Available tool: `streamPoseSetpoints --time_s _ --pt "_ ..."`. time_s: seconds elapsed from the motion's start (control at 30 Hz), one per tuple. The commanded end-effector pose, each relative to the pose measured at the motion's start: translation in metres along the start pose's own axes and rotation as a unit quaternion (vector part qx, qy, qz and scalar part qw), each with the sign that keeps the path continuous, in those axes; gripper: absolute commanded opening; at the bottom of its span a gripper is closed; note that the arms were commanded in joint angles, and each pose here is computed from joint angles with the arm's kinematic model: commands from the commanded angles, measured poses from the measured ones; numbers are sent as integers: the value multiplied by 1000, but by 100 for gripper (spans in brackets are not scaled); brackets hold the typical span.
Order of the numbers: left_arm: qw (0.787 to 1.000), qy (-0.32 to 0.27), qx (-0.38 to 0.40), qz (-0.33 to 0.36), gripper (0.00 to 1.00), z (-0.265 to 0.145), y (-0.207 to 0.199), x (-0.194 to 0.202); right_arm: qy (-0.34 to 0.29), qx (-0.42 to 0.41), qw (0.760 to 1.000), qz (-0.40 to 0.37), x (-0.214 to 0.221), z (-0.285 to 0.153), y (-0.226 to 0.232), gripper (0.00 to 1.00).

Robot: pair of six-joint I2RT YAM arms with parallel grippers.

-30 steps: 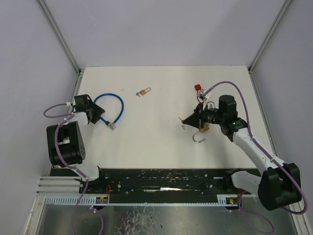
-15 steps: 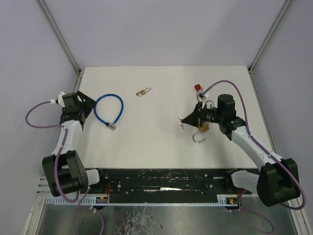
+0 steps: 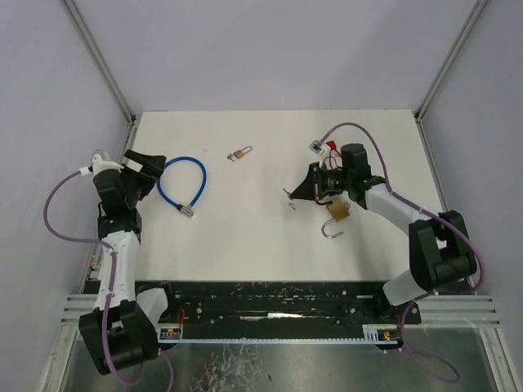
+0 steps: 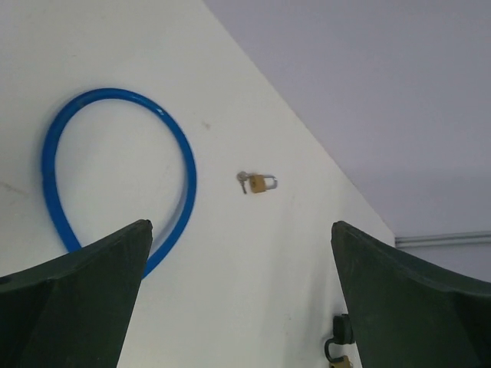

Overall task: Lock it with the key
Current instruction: Place the lock at the center of the board, then place the key at the center of the board.

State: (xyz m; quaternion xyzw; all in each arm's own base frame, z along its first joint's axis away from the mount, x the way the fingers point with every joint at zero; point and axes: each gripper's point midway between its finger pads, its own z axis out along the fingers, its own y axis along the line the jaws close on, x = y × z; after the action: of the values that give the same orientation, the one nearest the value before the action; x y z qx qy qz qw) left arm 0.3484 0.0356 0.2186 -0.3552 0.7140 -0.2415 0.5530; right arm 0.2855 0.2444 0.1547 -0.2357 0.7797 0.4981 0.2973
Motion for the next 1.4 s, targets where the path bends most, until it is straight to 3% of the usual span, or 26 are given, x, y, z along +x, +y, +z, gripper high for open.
streamPoseSetpoints --time_s 0.0,0.27,0.5,0.53,0.7,0.83,0.97,1.07,1.23,1.37 --pt "996 -8 86 1 100 -15 -39 -8 33 -46 998 0 -24 36 13 1" --pt "992 13 116 37 100 -47 -46 11 105 -71 992 22 -29 157 1 0" --pt "990 50 128 41 100 -65 -54 23 85 -78 993 33 -43 249 -2 0" --pt "989 56 130 37 100 -66 -56 25 80 -78 993 26 -43 260 0 2" --pt "986 60 153 26 100 -74 -71 23 58 -105 993 -3 -46 296 27 32" --pt "985 42 166 38 100 -83 -82 15 51 -138 988 -41 -71 275 52 49" --pt "984 34 171 36 100 -89 -81 20 48 -144 985 -81 -99 217 50 50" --pt "986 54 159 -9 100 -82 -70 34 49 -134 982 -122 -111 163 44 51" --pt "963 96 233 -98 100 -73 -78 56 98 -69 969 -217 -88 81 38 55" --pt "961 148 231 -44 100 -58 -93 81 123 -6 962 -243 -56 24 33 58"
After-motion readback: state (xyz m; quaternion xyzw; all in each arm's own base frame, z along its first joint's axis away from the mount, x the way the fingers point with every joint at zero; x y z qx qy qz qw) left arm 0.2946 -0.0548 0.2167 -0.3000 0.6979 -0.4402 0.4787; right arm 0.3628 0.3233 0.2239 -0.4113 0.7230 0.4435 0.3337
